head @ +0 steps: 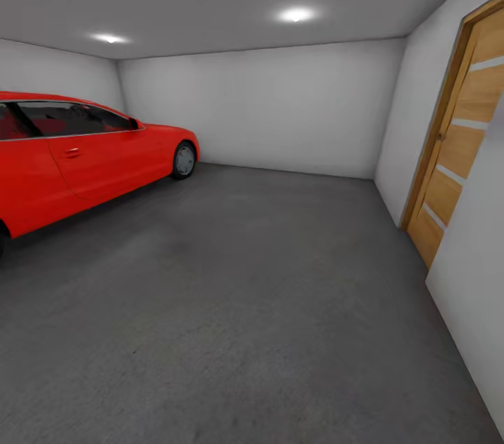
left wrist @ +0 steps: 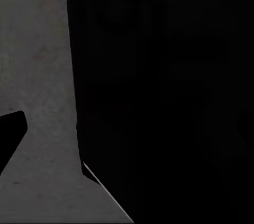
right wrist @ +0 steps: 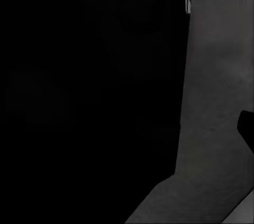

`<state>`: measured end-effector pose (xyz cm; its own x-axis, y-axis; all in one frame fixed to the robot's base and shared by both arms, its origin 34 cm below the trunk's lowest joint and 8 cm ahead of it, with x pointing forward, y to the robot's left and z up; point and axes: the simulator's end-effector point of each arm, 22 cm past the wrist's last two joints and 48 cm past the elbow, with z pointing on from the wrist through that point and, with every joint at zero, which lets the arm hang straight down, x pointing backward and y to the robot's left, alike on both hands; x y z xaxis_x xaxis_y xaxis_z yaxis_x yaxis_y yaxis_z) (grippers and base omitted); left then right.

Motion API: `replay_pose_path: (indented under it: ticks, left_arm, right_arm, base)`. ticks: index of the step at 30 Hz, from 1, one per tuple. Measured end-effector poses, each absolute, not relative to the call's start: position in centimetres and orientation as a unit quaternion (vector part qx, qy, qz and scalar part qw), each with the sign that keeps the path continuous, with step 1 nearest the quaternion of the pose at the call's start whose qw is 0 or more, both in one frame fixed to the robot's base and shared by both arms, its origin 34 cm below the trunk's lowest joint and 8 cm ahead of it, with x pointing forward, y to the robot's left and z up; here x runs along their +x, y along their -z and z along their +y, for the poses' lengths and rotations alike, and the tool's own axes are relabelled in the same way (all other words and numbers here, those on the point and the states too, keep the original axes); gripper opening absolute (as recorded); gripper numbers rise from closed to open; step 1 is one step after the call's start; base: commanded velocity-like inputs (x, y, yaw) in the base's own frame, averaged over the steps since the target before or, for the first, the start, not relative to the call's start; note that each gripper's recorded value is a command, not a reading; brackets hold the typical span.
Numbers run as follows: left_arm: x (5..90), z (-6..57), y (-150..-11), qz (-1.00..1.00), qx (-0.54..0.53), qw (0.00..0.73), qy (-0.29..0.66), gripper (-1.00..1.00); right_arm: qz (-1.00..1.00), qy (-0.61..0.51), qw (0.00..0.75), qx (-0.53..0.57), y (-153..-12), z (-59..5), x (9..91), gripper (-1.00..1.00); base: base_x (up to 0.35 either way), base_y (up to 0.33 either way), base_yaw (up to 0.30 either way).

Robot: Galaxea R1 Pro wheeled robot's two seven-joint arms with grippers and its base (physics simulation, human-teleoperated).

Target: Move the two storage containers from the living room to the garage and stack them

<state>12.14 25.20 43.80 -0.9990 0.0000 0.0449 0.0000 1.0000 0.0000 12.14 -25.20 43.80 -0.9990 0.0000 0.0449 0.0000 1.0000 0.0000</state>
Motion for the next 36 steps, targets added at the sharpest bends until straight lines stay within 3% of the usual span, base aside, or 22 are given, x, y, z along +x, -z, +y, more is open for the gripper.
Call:
replay_pose_path:
  ticks: [12,36]
  left_arm:
    - [13.7,25.5,-43.8,-1.0,0.03,0.004,0.002,1.0]
    - [13.6,25.4,-43.8,-0.999,0.045,0.005,0.001,1.0]
  right_arm:
    - [-1.0,-0.001,0.021,0.022,-43.8,-25.2,12.3,1.0]
    - [-0.999,-0.001,0.02,0.028,-43.8,-25.0,12.3,1.0]
  base:
    - [0.019,0.0,0.0]
    - [0.306,0.0,0.0]
